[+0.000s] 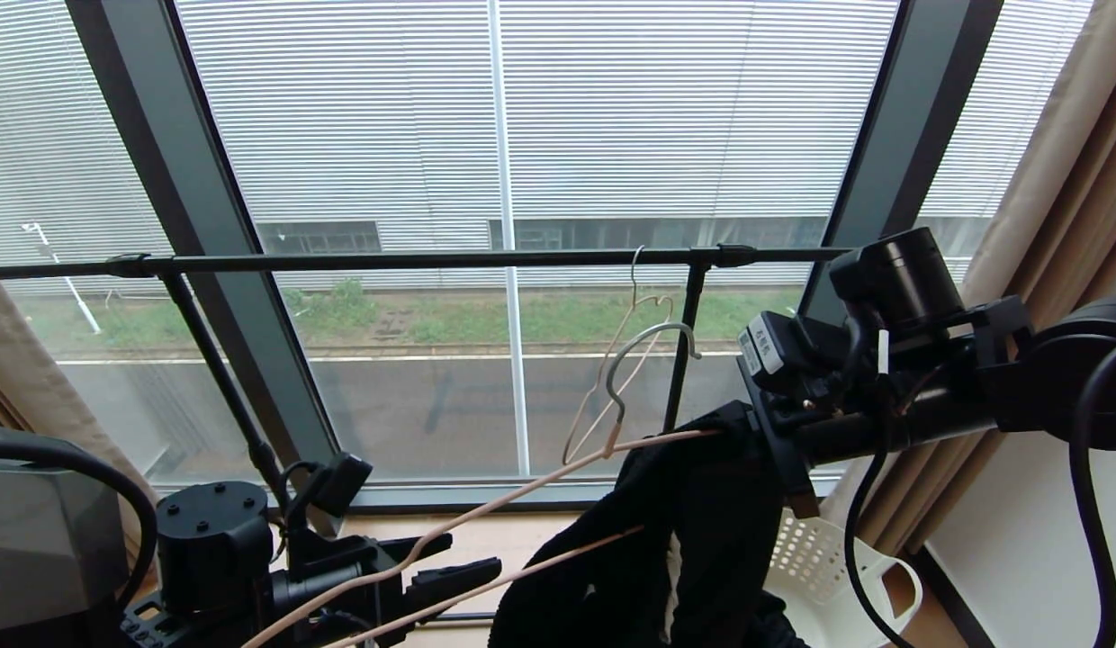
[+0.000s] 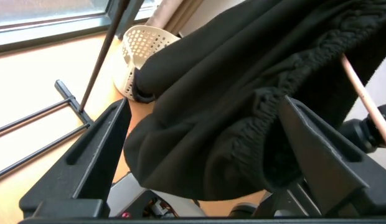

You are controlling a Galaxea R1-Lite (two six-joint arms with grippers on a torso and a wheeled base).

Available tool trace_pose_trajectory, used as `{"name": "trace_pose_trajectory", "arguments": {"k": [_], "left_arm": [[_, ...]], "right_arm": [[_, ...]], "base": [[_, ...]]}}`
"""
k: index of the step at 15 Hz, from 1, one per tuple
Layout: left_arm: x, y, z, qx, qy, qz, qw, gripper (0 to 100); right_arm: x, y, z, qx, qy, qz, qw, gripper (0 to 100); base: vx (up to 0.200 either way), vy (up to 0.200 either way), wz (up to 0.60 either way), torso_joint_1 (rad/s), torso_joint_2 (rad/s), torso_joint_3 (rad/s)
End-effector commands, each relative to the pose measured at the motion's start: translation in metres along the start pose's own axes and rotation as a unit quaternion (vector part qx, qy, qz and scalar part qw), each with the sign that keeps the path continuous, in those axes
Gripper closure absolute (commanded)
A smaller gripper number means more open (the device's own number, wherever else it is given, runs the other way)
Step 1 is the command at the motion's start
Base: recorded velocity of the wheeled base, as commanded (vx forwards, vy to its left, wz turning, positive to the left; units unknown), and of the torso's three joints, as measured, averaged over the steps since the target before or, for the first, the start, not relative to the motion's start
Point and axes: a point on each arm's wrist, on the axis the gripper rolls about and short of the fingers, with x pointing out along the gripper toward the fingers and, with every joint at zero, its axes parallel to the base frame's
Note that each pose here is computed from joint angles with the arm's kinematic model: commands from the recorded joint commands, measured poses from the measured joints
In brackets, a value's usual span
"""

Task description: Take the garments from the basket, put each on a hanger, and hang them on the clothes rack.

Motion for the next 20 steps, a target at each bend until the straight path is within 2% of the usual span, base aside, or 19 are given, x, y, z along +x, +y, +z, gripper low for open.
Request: {"name": "trace_pose_trajectory", "arguments": {"k": [1,11,15,20], "left_arm": [[0.001,-0.003,-0.003,0.000,0.007,-0.005,1.0000,0],[0.003,-0.012,-0.013,0.002,0.032,-0.021,0.9993,0],[0.006,-0.010,-0.021,0.031,0.051,-0.018,0.9981,0],[0.011,-0.009,-0.024,0.035,0.054,0.002,0.9980,0]], "right_arm": [[0.001,-0.001,0.000,0.002,0.001,0.000,1.0000,100],[-0.003,-0.001,0.005,0.002,-0.006,-0.005,1.0000,100],[-0.006,-0.001,0.010,-0.003,-0.015,-0.005,0.9999,100],[-0.006,0.000,0.011,-0.001,-0.023,0.002,0.9997,100]], "base": [[0.000,0.000,0.00,0.000,0.00,0.000],[0.000,0.000,0.00,0.000,0.00,0.000],[0.000,0.000,0.00,0.000,0.00,0.000],[0.000,0.000,0.00,0.000,0.00,0.000]]}}
